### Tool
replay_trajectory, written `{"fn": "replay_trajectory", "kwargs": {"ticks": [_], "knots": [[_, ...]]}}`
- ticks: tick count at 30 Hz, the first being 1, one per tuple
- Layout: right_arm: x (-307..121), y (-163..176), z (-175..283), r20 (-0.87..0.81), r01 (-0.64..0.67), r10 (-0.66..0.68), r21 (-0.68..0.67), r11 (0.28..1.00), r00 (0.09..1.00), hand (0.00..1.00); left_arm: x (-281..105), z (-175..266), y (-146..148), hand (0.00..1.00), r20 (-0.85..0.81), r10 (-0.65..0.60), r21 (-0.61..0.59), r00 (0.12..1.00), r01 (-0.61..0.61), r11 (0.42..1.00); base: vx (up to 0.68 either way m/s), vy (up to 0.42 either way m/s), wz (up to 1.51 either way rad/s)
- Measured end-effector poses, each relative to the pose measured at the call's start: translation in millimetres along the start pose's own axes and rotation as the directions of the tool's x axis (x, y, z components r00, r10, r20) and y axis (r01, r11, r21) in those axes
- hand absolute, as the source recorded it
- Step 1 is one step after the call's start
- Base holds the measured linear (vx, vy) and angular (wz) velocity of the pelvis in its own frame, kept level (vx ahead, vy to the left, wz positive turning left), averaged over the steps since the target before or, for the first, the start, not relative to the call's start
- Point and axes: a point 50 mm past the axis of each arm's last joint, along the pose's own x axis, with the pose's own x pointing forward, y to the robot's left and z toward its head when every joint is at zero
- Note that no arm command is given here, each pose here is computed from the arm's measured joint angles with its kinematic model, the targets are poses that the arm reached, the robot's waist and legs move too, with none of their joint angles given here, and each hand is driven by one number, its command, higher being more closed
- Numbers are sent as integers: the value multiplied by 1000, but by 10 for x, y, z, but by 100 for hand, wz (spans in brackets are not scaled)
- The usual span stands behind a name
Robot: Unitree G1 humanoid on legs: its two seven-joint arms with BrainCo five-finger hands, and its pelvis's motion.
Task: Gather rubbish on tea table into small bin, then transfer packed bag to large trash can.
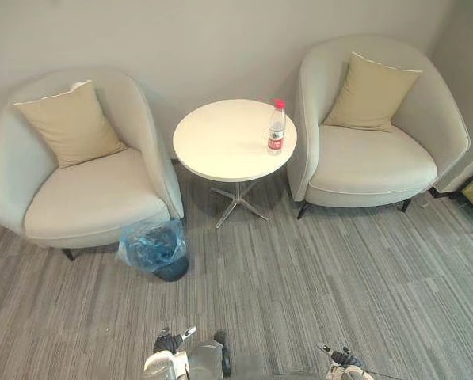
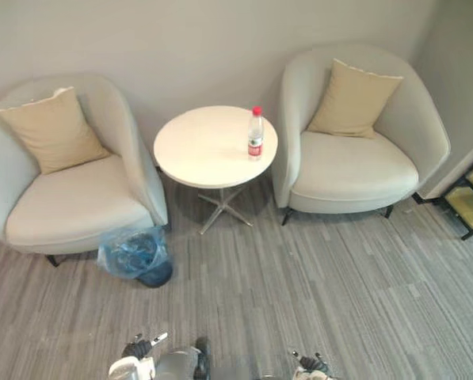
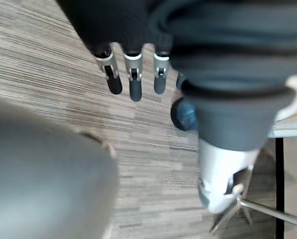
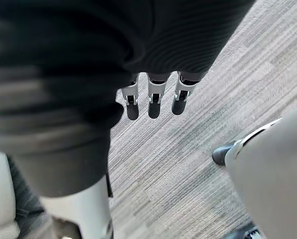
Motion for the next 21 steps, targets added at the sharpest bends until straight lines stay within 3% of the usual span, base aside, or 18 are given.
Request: {"fn": "replay_trajectory", "kwargs": {"ticks": [10,16,21], "knots": [[-31,-33,-4,34,-19,20,-15,1000,999,0,5,-106,46,0,-70,10,20,997,-8,1000,417,113,-2],[-45,19,-4,51,-46,48,-34,998,998,0,1,-129,84,0,-74,22,20,997,-20,1000,430,-216,39],[-9,-56,147,85,-30,35,-66,997,996,0,-43,-221,-165,0,-108,-34,-12,994,33,999,326,-225,-1]]}}
